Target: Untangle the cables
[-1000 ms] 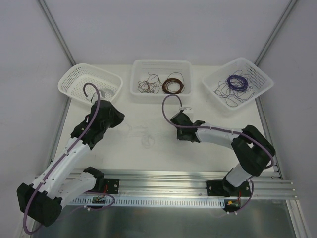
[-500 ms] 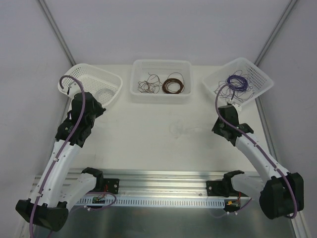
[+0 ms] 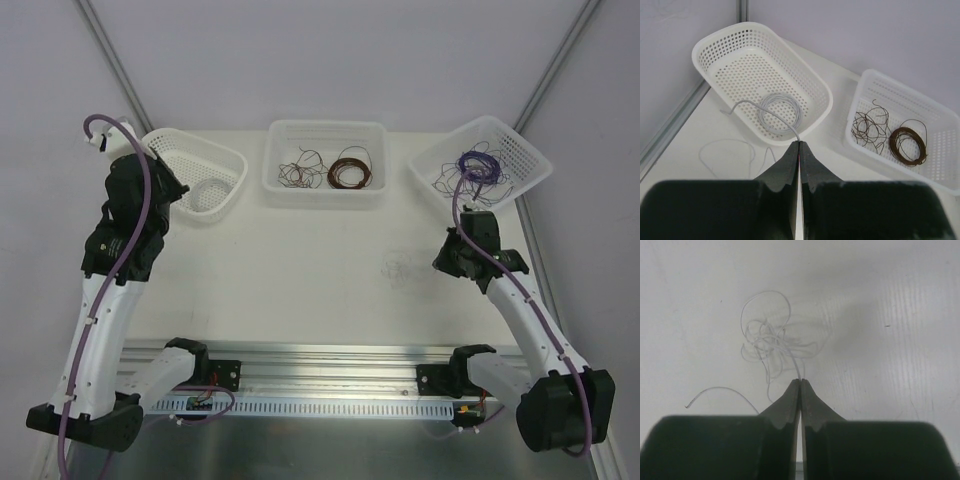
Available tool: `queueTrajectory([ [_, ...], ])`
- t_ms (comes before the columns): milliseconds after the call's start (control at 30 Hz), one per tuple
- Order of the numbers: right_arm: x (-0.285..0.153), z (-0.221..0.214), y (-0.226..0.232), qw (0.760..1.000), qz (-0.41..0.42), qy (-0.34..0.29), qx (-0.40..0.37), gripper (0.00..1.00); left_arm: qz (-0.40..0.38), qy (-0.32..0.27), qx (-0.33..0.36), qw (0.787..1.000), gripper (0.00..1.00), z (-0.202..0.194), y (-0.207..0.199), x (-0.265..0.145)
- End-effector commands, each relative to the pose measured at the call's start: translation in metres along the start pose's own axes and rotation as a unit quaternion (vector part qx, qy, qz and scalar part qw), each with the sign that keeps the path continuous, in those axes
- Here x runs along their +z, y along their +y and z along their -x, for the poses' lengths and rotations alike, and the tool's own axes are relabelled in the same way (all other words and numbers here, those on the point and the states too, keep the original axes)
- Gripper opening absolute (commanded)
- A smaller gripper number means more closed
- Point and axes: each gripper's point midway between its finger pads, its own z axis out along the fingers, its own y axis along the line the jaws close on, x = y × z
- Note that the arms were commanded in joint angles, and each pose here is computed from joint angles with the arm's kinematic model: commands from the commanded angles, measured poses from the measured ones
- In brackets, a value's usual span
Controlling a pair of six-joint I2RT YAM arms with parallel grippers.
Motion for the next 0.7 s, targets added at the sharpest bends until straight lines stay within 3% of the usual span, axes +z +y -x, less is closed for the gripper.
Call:
queueTrajectory([
  [0, -0.007, -0.010, 0.030, 0.996, 0.070, 0.040, -0.039, 0.04, -0.040, -0.002, 0.034, 0.999, 0.00, 0.020, -0.021, 0.004],
  [133, -0.003, -0.031, 0.046, 0.990, 0.100, 0.071, -0.076, 0.13, -0.033, -0.007, 0.063, 0.997, 0.00, 0.039, -0.032, 0.024],
  [200, -0.002, -0.039, 0.053, 0.986, 0.116, 0.079, -0.086, 0.24, -0.030, -0.016, 0.074, 0.997, 0.00, 0.055, -0.038, 0.036],
  [300, -0.002, -0.046, 0.060, 0.983, 0.131, 0.088, -0.097, 0.32, -0.026, -0.011, 0.078, 0.997, 0.00, 0.060, -0.041, 0.054],
  [433, -0.007, -0.055, 0.072, 0.976, 0.151, 0.093, -0.128, 0.43, -0.011, 0.015, 0.088, 0.996, 0.00, 0.054, -0.038, 0.105],
  [667, -0.022, -0.054, 0.084, 0.967, 0.175, 0.073, -0.170, 0.70, 0.004, 0.057, 0.084, 0.995, 0.00, 0.038, -0.016, 0.195],
])
